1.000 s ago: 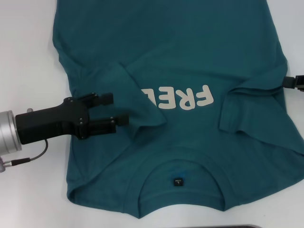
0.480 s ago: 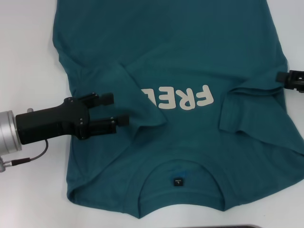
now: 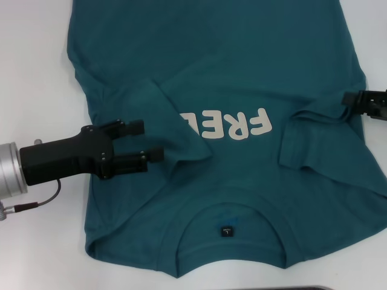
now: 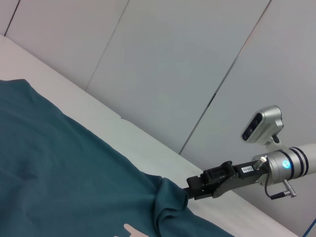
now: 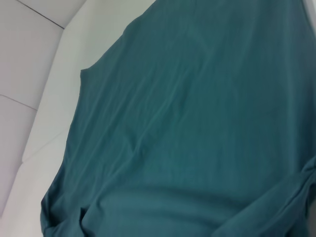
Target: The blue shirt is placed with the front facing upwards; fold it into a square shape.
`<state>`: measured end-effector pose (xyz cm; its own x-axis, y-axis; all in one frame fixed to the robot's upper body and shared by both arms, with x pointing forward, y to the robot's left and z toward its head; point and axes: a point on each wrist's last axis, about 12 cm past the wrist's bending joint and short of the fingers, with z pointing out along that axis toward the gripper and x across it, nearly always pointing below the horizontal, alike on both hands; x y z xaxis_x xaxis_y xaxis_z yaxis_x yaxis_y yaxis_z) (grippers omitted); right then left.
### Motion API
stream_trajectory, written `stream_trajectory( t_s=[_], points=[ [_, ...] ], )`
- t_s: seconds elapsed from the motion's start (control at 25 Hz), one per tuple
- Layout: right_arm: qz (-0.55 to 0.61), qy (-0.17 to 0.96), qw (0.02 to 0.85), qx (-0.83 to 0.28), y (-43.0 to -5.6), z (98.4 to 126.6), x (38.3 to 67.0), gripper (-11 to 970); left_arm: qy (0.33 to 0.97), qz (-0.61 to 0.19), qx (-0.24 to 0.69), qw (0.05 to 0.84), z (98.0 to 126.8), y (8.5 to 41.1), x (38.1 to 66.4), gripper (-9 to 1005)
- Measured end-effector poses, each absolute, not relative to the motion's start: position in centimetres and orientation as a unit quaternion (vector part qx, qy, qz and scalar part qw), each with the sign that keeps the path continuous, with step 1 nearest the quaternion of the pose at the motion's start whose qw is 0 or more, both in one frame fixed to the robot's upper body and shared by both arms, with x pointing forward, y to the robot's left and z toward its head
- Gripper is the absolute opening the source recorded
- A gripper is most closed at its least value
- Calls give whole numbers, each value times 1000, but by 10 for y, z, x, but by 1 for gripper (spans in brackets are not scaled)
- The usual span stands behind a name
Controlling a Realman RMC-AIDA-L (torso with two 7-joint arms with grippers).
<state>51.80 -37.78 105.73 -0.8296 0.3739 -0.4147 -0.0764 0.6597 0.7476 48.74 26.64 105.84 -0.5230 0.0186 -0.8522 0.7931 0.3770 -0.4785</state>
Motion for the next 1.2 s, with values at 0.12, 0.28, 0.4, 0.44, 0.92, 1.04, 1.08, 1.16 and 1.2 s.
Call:
stream_trajectory(
  t_s=[0.12,0.28,0.4,0.44,0.92,1.04,1.08,1.16,1.2],
  points=[
    [404,868,275,83,-379,1058,516,482,727,-484,279,400,1058,266,487,916],
    [404,870,271,83,-382,1058,513,454,726,-486,279,399,1058,265,487,916],
    [405,871,265,86,-383,1057,511,434,726,-486,279,399,1058,265,488,916],
    [405,871,263,88,-383,1057,511,427,726,-486,279,399,1058,265,488,916],
    [415,864,254,129,-383,1060,517,494,724,-485,284,399,1058,264,488,916],
    [414,864,253,132,-383,1060,518,515,724,-486,284,399,1058,264,488,916],
    [414,864,253,132,-383,1060,518,513,724,-486,285,399,1058,264,488,916],
    [414,865,252,133,-383,1059,518,482,723,-487,286,399,1058,264,488,916],
    [413,865,251,135,-383,1059,518,453,722,-487,286,399,1059,264,488,916]
  ],
)
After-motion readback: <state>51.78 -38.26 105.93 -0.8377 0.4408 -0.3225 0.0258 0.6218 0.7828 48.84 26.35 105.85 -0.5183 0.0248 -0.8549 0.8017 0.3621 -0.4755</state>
